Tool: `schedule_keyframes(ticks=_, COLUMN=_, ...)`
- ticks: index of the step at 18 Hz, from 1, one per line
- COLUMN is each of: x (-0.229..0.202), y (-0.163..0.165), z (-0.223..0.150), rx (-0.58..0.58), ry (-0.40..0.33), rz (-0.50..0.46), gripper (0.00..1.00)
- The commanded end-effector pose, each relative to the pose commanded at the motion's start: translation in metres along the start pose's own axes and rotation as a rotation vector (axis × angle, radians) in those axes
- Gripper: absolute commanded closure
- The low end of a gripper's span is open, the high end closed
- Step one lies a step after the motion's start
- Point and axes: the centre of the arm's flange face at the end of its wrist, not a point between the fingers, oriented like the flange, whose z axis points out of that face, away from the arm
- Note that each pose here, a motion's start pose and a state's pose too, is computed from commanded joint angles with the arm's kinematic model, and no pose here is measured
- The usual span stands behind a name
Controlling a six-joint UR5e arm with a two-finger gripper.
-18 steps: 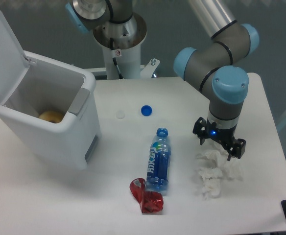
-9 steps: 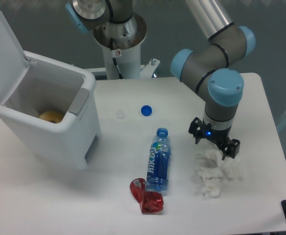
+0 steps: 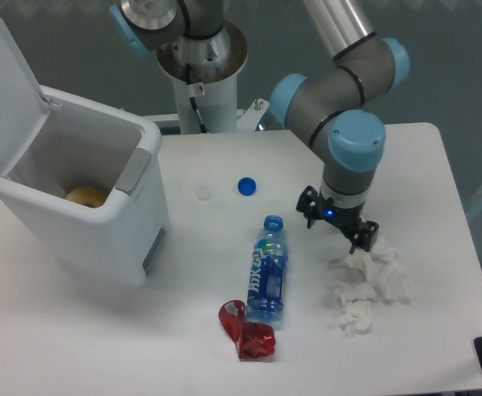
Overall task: Close the trash can
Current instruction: 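Raise the gripper and move it toward the white trash can, then swing the gripper behind the raised lid of the trash can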
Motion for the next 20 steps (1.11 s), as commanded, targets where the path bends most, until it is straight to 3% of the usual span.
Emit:
schedule_keyframes(ticks=4, x=-0.001, y=-0.022, z=-0.038, rx=0.061, ry=-0.036, rz=-0.078, gripper=0.0)
schedule_keyframes(ticks=10, x=0.046, y=-0.069, z=-0.103, rx=0.168, ry=-0.076, rz=-0.143, gripper=0.0)
schedule_keyframes(ticks=14, x=0.075, y=-0.079, z=-0.164, rx=0.301, ry=-0.093, rz=-0.201, gripper=0.17)
schedule_keyframes(ticks=17, x=0.103, y=-0.078, z=-0.218, rx=0.409, ry=-0.109, rz=-0.252, gripper=0.4)
schedule_keyframes(ticks=20, x=0.144, y=-0.079, z=-0.271, rx=0.503, ry=-0.124, rz=-0.311, gripper=0.56)
